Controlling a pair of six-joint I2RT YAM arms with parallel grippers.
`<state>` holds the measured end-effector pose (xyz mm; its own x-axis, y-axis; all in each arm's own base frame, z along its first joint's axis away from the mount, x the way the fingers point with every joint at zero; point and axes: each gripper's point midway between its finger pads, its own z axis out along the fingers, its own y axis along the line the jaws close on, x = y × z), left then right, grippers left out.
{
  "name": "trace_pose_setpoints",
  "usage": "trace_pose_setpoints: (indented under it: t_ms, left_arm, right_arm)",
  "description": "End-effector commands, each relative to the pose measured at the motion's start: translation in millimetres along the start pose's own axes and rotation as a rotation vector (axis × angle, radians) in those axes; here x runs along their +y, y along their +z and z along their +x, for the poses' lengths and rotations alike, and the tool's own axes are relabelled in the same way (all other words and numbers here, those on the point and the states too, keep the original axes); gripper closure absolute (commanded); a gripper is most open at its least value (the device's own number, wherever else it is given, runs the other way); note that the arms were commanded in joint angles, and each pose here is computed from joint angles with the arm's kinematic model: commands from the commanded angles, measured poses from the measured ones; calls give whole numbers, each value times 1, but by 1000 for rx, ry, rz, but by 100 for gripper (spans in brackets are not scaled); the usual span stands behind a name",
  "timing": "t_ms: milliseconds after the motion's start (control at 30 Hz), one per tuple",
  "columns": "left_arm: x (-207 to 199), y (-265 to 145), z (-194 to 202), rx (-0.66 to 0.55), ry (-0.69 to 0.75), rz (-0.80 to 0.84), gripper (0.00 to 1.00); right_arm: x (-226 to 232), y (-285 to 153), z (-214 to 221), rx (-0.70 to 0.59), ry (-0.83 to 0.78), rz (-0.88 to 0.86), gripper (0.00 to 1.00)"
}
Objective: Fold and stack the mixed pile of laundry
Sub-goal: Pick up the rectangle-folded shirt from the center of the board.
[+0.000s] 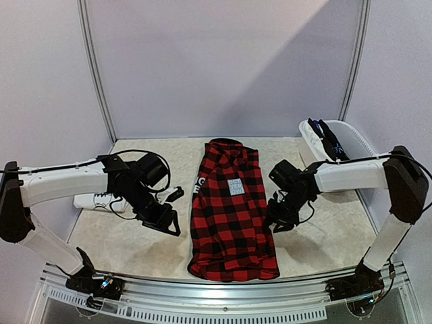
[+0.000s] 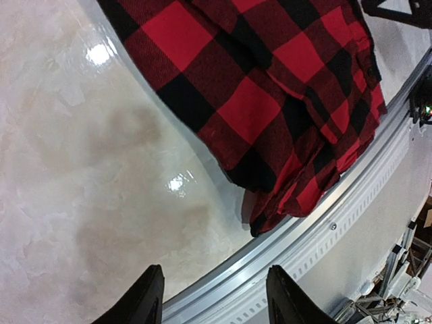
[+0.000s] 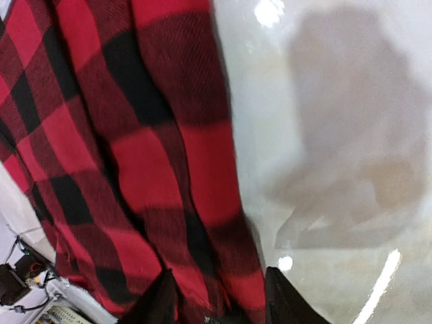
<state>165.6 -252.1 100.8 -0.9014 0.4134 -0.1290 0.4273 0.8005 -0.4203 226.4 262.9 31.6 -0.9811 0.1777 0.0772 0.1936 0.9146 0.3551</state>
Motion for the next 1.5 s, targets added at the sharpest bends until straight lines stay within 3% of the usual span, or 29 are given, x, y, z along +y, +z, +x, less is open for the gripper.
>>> trace_pose_setpoints:
  t_ms: [0, 433, 867, 1067, 1267, 1467]
  left_arm:
    - [-7, 8, 15, 45, -26, 33, 48]
    - [-35, 36, 27, 41, -196, 50, 49]
    - [-46, 64, 35, 5, -259, 30, 50]
    - [-52, 76, 41, 20, -265, 13, 50]
    - [-52, 94, 50, 52, -247, -34, 50]
    - [-50, 105, 53, 59, -248, -36, 50]
  right_arm:
    - [-10, -14, 28, 35, 14, -53, 50]
    - [-29, -6, 108, 122, -9, -170, 51]
    - [-48, 11, 130, 161, -44, -190, 58]
    - [-57, 24, 136, 192, -62, -161, 72]
    - [-68, 32, 139, 203, -75, -139, 93]
    - [-66, 33, 136, 192, -86, -144, 100]
